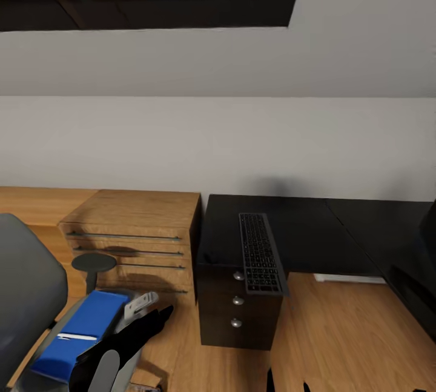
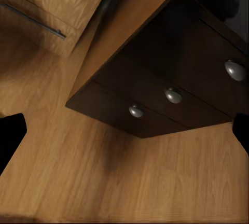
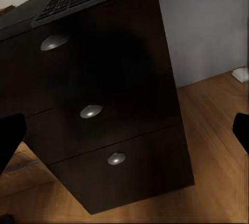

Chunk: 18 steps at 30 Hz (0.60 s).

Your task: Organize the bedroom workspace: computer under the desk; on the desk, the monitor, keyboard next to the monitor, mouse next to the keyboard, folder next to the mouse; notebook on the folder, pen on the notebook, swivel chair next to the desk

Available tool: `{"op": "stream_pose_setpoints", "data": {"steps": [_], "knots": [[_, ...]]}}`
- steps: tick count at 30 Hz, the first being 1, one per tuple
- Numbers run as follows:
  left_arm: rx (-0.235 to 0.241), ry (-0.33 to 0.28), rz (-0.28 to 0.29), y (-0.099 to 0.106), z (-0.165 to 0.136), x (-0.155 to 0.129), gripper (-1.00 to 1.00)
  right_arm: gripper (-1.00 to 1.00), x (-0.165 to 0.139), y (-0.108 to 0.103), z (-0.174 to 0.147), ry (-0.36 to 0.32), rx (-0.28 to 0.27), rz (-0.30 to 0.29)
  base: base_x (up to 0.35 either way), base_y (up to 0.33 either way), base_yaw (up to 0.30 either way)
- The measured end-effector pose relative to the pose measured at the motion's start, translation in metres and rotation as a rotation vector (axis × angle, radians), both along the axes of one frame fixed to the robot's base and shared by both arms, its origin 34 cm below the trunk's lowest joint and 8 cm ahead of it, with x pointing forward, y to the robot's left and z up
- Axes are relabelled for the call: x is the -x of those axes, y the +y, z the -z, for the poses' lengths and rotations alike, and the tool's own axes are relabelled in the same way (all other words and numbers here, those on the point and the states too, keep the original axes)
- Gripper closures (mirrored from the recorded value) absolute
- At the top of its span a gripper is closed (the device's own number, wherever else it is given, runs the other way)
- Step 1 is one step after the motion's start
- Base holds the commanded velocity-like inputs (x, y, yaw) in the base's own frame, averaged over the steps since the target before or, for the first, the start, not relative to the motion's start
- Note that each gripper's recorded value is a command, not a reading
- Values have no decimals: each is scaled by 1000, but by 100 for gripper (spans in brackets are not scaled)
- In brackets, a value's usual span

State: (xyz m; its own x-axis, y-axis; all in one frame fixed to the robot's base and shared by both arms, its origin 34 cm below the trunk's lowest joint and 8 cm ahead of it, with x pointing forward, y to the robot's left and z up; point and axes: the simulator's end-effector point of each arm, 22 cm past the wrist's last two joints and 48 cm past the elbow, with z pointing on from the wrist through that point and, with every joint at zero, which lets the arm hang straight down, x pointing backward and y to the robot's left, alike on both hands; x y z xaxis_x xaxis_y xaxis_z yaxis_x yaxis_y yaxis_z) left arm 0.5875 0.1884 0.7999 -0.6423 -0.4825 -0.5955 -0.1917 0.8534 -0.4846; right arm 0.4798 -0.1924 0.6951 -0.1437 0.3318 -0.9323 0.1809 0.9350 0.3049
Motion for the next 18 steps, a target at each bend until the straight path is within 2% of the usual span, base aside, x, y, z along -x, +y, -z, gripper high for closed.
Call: {"op": "stream_pose_setpoints", "data": {"steps": [10,18], "knots": [[-1,0,0,0,0,0,-100,-100,4,-2,6,16,8,-2,-263,-218,0],[-1,0,0,0,0,0,-100,-100,31,-7,38,116,42,-13,-188,-290,0]]}}
